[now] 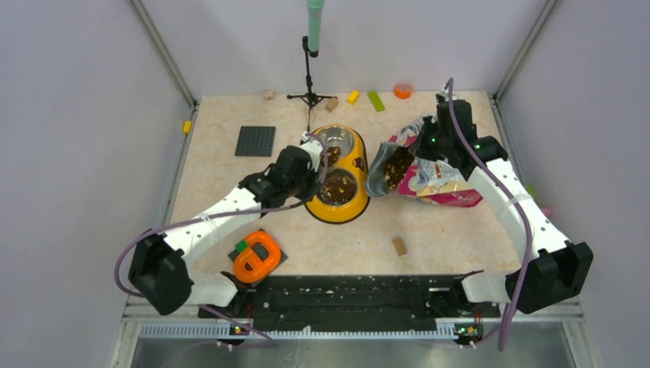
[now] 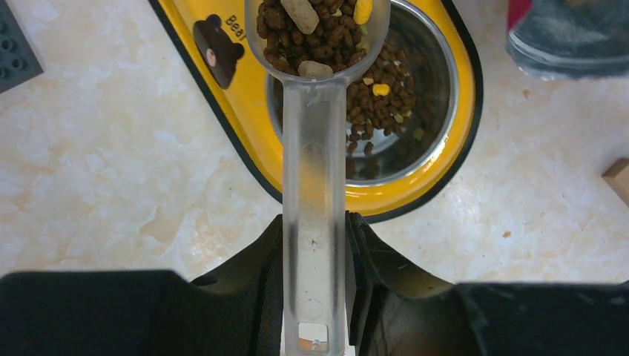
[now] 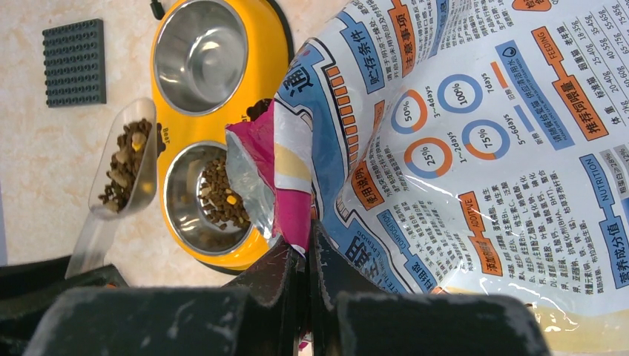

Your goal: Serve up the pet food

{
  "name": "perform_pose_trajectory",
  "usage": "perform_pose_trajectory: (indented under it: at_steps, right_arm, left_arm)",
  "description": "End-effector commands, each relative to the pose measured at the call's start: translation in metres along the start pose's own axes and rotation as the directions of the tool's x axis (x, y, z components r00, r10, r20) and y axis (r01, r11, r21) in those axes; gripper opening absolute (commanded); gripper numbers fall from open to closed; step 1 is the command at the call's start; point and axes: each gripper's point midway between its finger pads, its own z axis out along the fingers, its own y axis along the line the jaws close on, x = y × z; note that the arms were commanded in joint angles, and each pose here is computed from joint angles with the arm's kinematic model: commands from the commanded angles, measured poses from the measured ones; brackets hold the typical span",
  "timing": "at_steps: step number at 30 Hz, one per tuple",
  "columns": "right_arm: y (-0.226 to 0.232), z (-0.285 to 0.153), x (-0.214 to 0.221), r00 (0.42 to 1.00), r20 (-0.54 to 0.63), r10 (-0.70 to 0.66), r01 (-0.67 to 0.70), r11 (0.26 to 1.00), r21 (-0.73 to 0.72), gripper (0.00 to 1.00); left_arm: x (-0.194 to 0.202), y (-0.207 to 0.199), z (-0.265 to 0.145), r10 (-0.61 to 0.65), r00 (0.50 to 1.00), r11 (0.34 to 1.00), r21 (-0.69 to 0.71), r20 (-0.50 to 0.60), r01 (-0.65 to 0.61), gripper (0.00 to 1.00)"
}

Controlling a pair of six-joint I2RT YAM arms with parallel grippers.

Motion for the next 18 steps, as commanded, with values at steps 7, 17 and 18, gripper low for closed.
perform_pose_trajectory:
  at_steps: [7,17,18]
  right_arm:
    - [0.041,-0.042,-0.056,0.975,0.218,0.049,-0.009,0.984,-0.179,0.00]
    - [0.032,-0.046,-0.050,0.971,0.233,0.056,-0.020,0.988,-0.153,0.00]
    - [0.031,-0.047,-0.050,0.970,0.234,0.058,-0.022,0.988,-0.151,0.00]
  left_arm:
    - [-0.059,0.011,0.027,-0.107,0.983,0.994,0.012,-0.148,0.110,0.00]
    - [-0.065,-0.010,0.032,-0.292,0.892,0.927,0.126,-0.346,0.352,0.00]
    - [-0.067,-0.012,0.033,-0.315,0.877,0.912,0.141,-0.361,0.386,0.00]
